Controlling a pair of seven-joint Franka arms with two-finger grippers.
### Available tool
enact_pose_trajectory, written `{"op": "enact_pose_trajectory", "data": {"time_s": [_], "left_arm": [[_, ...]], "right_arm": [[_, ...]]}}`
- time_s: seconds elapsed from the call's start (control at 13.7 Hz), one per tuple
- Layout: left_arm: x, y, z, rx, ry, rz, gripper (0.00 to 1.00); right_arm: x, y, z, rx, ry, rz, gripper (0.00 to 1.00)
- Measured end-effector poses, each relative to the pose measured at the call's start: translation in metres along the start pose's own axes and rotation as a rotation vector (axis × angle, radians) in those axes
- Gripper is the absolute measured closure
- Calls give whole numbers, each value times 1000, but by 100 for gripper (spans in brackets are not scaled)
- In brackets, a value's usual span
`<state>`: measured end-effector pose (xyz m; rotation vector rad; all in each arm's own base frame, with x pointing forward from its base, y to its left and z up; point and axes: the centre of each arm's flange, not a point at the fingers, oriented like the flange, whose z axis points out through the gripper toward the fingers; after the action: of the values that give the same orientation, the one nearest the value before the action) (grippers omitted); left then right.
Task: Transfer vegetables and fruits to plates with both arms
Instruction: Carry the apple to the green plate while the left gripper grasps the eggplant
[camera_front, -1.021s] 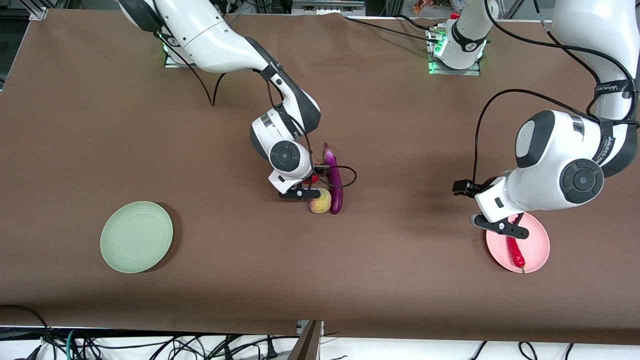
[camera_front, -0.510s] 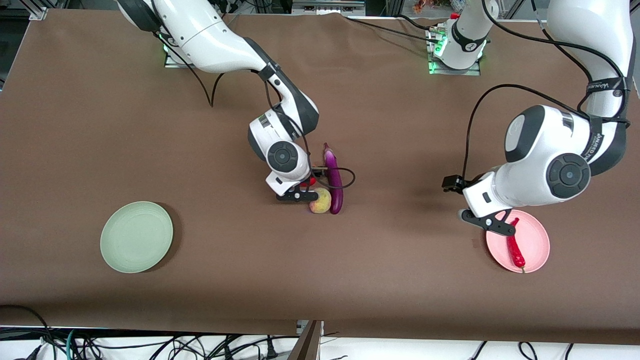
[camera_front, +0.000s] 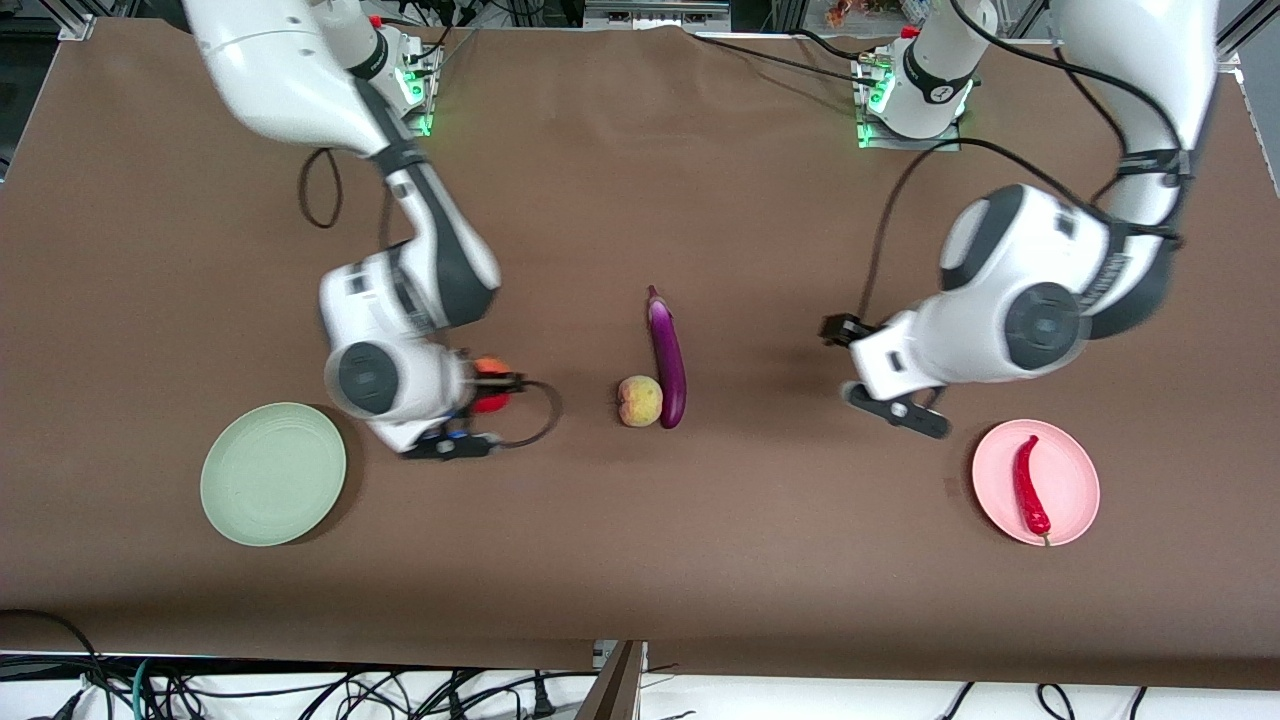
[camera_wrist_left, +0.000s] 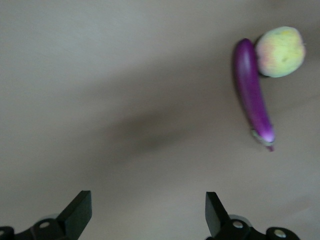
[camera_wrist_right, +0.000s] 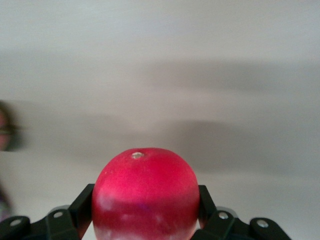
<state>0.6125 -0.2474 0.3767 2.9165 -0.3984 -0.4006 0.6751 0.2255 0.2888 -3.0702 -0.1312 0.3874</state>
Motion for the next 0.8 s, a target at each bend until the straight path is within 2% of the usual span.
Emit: {"op": "enact_pose_trajectory", "data": {"time_s": [0.22,0.36,0.51,0.66,0.8], "left_arm": [[-9,86,54,-28,61,-118,0],[-15,129,94,-51,134,-137,0],[-19,152,140,-25,207,-150,0],[-17,156,175,41,258,-162,0],[-6,153,192,56,330,-174,0]], "right_arm": [[13,119,-4,-30,-13,-67,16],[15,187,2,-15,-21,-104,16],[18,240,16,-4,-3,-137,16],[25,263,33,-13,28,-148,16],[37,260,49,-31,75,-158,16]]}}
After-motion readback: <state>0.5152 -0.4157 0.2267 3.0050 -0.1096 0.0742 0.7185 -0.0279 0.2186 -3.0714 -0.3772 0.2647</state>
